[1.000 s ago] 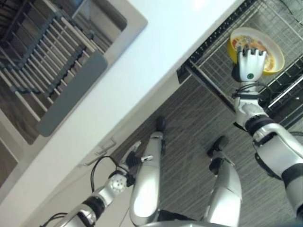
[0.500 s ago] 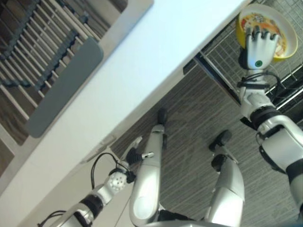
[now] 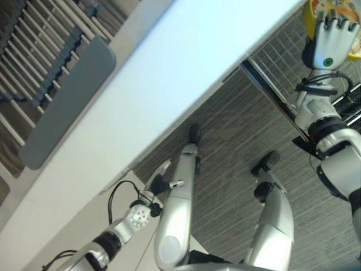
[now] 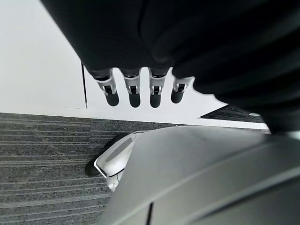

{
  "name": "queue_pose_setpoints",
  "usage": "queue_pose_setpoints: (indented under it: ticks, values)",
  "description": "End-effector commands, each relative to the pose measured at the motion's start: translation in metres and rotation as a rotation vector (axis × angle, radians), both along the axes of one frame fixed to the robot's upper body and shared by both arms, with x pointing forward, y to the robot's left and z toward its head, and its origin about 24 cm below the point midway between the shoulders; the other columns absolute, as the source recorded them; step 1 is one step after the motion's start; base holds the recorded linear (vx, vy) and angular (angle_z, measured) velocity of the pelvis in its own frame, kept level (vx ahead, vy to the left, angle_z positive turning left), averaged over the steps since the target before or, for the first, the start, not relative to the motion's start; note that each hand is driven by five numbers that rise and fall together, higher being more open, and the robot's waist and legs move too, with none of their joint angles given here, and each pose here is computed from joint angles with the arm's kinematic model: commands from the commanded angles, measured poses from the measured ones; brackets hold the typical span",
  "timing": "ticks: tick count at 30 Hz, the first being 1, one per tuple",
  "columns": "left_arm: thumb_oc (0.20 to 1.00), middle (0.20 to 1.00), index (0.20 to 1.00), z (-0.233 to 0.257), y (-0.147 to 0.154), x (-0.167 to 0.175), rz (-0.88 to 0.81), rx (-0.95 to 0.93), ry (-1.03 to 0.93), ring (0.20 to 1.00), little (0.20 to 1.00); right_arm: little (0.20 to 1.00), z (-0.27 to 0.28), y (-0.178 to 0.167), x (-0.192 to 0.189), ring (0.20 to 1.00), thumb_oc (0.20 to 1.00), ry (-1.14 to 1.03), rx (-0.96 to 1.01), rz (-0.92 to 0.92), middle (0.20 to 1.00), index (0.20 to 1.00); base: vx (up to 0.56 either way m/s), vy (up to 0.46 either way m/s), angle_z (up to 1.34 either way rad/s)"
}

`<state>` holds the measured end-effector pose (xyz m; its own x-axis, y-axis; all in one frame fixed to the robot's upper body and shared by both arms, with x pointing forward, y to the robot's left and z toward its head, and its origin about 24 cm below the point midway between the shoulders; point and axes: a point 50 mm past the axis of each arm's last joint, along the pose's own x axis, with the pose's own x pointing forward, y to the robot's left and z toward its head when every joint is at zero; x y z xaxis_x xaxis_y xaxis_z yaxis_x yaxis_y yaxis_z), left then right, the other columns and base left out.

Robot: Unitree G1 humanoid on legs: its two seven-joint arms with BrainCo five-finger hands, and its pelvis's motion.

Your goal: Place the dishes in the dishwasher.

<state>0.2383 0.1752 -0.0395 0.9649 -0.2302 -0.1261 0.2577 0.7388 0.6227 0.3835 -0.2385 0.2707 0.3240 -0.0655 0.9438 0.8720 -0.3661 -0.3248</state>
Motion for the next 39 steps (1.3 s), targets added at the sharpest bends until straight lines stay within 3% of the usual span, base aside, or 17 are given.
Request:
queue_pose_setpoints:
  ticks: [1,4,5,6,14,21,24,39]
  values:
    - [1.0,1.0,1.0,-0.018,-0.011,-0.033,-0.051,-0.041,0.063,1.0,1.0,0.2,0.045,-0.023,-0.016,0.2,0.2,-0.169,-0.065,-0.08,0.2,0.2,0.0,0.0,0.0]
    - [1.0,1.0,1.0,-0.016,-0.011,-0.033,-0.046,-0.048,0.054,1.0,1.0,0.2,0.048,-0.026,-0.017,0.2,0.2,-0.175,-0.054,-0.079,0.2,0.2,0.0,0.0,0.0]
    - [1.0,1.0,1.0,-0.015,-0.011,-0.032,-0.051,-0.044,0.046,1.0,1.0,0.931,0.048,-0.028,-0.017,0.931,0.931,-0.165,-0.041,-0.075,0.931,0.931,0.0,0.0,0.0]
    - [1.0,1.0,1.0,-0.015,-0.011,-0.032,-0.053,-0.043,0.045,1.0,1.0,1.0,0.047,-0.03,-0.017,1.0,1.0,-0.168,-0.013,-0.06,1.0,1.0,0.0,0.0,0.0]
    - [1.0,1.0,1.0,-0.014,-0.013,-0.031,-0.064,-0.058,0.047,1.0,1.0,1.0,0.046,-0.017,-0.008,1.0,1.0,-0.072,0.005,0.065,1.0,1.0,0.0,0.0,0.0]
    - [1.0,1.0,1.0,-0.012,-0.014,-0.03,-0.088,-0.062,0.058,1.0,1.0,1.0,0.026,-0.008,0.007,1.0,1.0,0.131,0.206,0.275,1.0,1.0,0.0,0.0,0.0]
    - [1.0,1.0,1.0,-0.012,-0.016,-0.03,-0.088,-0.072,0.068,1.0,1.0,1.0,0.018,-0.002,0.012,1.0,1.0,0.162,0.39,0.424,1.0,1.0,0.0,0.0,0.0]
    - [1.0,1.0,1.0,-0.023,-0.032,-0.027,-0.014,-0.099,0.142,1.0,1.0,1.0,-0.034,0.004,0.002,1.0,1.0,-0.134,0.857,0.676,1.0,1.0,-0.01,0.04,-0.03]
